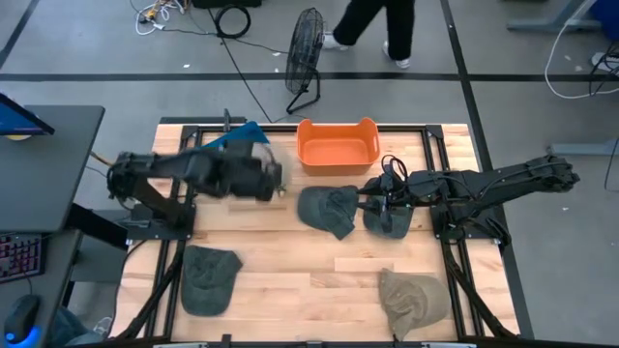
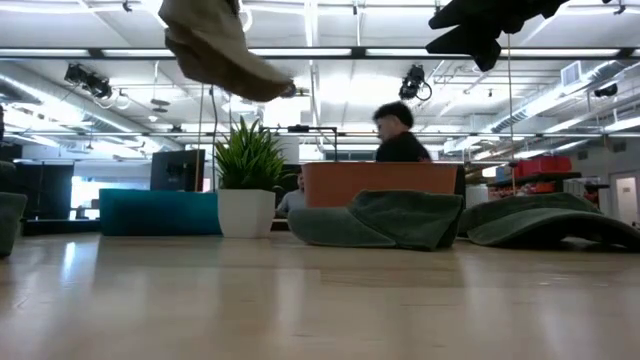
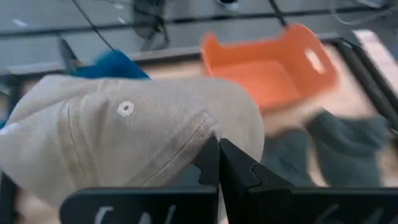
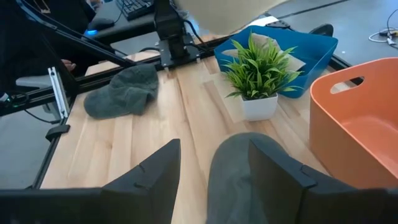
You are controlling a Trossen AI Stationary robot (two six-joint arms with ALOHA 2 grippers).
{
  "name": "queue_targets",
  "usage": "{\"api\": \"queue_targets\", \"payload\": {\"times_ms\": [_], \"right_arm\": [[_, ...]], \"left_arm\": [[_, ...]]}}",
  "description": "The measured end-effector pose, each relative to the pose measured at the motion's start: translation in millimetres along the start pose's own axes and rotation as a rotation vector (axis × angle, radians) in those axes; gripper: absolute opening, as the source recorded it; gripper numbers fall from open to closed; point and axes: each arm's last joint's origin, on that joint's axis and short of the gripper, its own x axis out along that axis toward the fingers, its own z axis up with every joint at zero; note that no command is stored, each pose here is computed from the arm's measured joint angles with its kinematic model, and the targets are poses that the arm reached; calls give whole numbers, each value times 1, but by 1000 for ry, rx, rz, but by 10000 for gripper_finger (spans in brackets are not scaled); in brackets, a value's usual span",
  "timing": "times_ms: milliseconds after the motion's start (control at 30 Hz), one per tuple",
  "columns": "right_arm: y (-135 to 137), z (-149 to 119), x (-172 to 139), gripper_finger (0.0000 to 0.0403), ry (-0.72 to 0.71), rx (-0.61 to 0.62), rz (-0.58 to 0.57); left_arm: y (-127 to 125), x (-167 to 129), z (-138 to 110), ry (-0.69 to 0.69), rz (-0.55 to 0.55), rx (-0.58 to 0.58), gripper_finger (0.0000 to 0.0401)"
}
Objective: Pick & Place hat
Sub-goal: Put the left brown cap into the blue bin
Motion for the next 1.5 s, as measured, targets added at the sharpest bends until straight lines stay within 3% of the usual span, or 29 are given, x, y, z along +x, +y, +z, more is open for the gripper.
{"api": "queue_targets", "payload": {"times_ms": [300, 467, 600, 833, 1067, 1200, 1367, 1500], "right_arm": [[0, 1, 0, 192, -6, 21, 2], [0, 1, 0, 192, -6, 27, 2], [0, 1, 0, 192, -6, 32, 2], [0, 1, 0, 192, -10, 32, 1], [0, 1, 0, 192, -14, 33, 0], [0, 1, 0, 192, -14, 33, 0], [0, 1, 0, 192, -14, 36, 0], [0, 1, 0, 192, -14, 61, 0]], "left_arm": [[37, 45, 63, -77, 221, -82, 2], [52, 67, 77, -36, 308, -49, 2], [65, 98, 63, 61, 409, -21, 2], [95, 145, 39, 113, 473, -79, 2], [115, 195, 9, 93, 415, -88, 2], [120, 221, -8, 87, 330, -114, 2], [129, 237, -33, 122, 301, -235, 6], [136, 241, -44, 167, 318, -218, 21]]}}
